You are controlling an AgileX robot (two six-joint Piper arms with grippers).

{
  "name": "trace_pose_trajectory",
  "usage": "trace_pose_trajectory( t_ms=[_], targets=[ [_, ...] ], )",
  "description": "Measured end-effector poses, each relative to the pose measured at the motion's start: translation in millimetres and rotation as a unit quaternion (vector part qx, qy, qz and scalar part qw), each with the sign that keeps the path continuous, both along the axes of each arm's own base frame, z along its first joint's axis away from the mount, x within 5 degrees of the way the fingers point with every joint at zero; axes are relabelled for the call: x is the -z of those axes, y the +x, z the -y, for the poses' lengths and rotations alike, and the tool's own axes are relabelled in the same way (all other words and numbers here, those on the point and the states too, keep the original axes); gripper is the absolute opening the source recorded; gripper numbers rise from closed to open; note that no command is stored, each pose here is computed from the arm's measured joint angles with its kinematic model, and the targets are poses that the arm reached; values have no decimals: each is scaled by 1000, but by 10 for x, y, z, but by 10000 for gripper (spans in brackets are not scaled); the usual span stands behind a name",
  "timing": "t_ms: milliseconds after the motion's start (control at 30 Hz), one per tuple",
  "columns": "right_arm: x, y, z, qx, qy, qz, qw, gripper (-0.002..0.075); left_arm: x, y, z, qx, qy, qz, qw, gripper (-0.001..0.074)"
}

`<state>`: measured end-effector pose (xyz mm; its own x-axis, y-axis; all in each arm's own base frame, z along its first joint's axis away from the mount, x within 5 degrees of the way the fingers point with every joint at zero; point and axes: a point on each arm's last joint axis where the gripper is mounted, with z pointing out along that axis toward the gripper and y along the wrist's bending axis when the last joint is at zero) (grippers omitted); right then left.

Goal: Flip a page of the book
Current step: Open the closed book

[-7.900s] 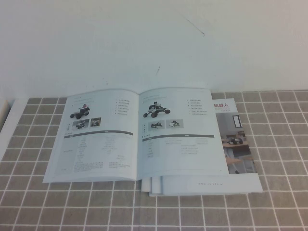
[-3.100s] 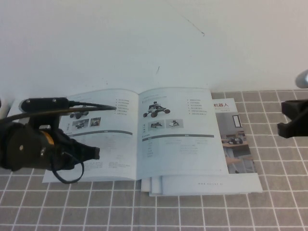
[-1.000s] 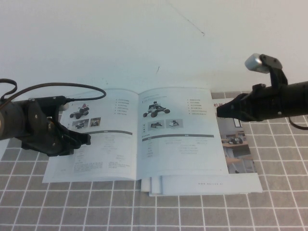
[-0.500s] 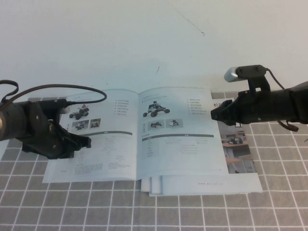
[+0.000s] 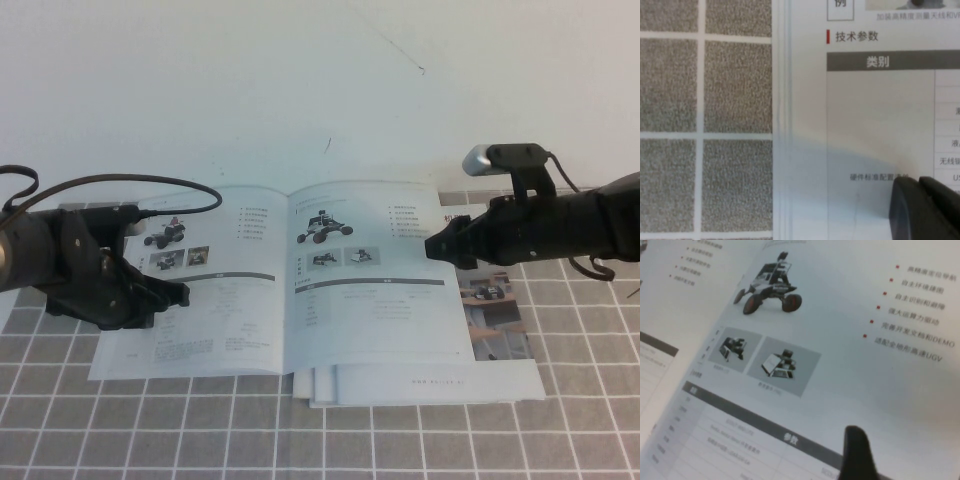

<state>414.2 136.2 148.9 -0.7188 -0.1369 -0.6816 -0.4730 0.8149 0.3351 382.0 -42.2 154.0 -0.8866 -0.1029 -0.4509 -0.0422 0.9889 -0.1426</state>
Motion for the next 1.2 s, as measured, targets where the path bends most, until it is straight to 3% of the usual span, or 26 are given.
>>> trace_pose_trajectory(
  t_ms=[233,467,733,1200],
  targets=[
    [290,-8,-19,9,13,-53,998,433,1,-2,0,0,0,-1,1000,-4],
    [285,-13,-29,5,18,-57,998,434,-123,34,49,0,-28,-8,1000,-4],
    [282,-11,-31,8,21,-57,998,435,-419,181,267,77,-80,45,993,-4],
    [280,-8,-31,12,24,-58,998,435,40,254,270,108,-57,4,993,-4]
  ],
)
